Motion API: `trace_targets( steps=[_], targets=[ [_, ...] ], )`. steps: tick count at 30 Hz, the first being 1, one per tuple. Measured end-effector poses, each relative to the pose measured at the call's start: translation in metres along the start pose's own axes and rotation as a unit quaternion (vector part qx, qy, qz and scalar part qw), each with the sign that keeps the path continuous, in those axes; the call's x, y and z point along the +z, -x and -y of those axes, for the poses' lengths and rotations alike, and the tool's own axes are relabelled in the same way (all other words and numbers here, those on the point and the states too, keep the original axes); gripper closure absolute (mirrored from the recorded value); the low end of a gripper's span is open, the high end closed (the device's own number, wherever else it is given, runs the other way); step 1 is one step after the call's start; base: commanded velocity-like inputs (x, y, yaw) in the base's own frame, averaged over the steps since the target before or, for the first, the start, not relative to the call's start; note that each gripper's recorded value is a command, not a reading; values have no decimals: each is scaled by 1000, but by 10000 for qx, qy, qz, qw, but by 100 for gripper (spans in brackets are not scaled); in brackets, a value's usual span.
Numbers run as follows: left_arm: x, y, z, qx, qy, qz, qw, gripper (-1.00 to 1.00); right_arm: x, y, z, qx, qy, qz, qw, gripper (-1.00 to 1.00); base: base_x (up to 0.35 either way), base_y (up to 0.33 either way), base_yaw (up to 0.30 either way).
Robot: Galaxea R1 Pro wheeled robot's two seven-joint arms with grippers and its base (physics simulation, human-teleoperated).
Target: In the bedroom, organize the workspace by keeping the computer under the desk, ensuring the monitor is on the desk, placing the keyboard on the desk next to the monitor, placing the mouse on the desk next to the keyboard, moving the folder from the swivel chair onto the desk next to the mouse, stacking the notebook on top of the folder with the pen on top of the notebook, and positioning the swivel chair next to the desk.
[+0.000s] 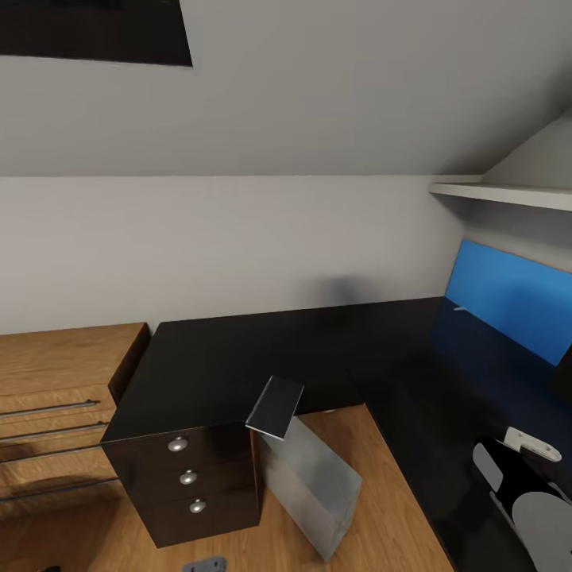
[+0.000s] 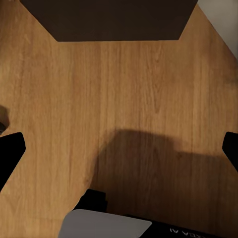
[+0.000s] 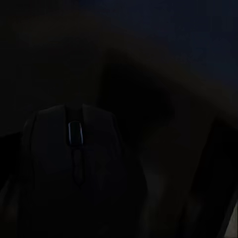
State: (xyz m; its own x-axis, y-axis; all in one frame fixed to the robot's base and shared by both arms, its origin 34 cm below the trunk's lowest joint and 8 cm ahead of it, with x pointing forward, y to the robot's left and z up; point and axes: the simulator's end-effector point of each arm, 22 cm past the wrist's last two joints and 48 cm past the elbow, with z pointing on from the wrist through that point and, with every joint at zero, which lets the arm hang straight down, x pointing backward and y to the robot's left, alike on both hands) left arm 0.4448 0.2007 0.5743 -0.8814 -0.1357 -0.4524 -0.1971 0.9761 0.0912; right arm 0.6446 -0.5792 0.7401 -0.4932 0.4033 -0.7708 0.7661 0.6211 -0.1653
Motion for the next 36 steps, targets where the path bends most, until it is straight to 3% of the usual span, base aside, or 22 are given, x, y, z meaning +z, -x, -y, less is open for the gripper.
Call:
trace_targets(
  steps=[9,15,24,29,32,33,34,36],
  targets=[
    [0,0,0,7,2,5,10000,-100,-1,4,-2,11,28,43,10000,-100,0,0,0],
    [0,0,0,19,5,4,10000,-100,-9,41,-12,238,161,446,9986,-100,0,0,0],
    [0,-1,0,21,6,1,10000,-100,-22,52,-34,371,354,596,9969,-100,0,0,0],
    [0,-1,-1,24,10,-2,10000,-100,-55,69,-76,515,729,940,9916,-100,0,0,31],
    [2,-1,-5,-33,43,-22,10000,-100,-90,35,-113,49,952,1137,9889,-100,-13,0,222],
    [4,0,-10,-154,105,143,9997,-100,-117,11,-146,-292,1128,1196,9860,-100,-60,0,266],
    [5,-2,-11,-160,127,147,9997,-100,-129,-4,-164,-280,1276,1084,9855,-100,-79,0,267],
    [8,-10,-15,-143,183,115,9997,-100,-130,-16,-169,-387,1302,1006,9856,-100,-168,8,269]
  ],
)
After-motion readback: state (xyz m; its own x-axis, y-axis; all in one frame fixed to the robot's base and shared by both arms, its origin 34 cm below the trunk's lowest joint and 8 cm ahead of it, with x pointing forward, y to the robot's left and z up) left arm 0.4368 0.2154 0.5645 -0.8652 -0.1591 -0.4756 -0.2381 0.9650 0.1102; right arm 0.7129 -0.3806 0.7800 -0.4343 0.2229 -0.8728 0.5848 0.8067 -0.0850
